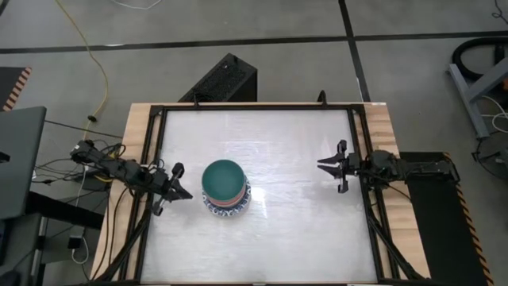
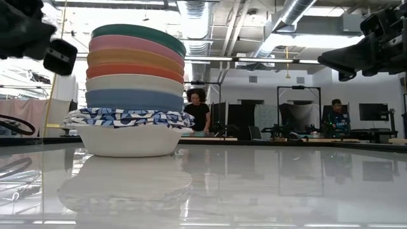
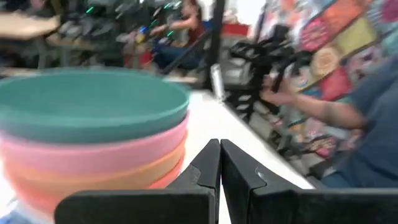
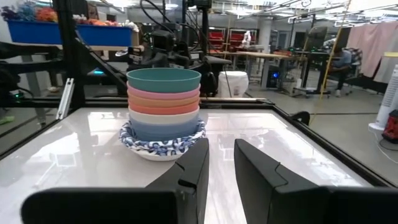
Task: Nest bowls inside each other
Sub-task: Return to Home Position
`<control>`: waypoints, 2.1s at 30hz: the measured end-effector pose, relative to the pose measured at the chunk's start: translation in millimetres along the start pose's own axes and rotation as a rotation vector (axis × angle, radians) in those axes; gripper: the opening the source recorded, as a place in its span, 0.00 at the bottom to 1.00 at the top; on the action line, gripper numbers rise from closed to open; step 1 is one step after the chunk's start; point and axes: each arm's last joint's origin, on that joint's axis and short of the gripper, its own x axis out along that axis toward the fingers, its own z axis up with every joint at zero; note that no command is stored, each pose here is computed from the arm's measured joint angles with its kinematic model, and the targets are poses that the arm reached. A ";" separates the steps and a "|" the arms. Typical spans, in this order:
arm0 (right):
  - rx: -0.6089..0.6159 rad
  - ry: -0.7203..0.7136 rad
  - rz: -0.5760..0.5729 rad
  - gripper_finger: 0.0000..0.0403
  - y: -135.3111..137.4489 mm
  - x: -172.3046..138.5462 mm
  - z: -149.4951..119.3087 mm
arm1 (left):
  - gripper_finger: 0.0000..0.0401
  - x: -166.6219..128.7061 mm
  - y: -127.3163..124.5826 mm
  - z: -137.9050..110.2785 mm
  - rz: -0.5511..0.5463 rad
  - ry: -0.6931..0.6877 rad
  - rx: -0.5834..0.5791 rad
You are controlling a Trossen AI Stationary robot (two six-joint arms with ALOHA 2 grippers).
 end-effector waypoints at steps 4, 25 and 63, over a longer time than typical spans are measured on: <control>0.000 0.000 0.002 0.24 0.1 0.0 -0.1 | 0.00 -0.2 4.0 -3.6 0.126 0.028 -0.016; 0.001 -0.001 0.001 0.24 0.1 0.0 -0.1 | 0.00 0.1 18.4 -4.6 0.163 0.080 0.252; 0.001 -0.001 0.002 0.24 0.2 0.0 -0.2 | 0.00 -0.5 22.8 -3.6 0.235 0.048 0.031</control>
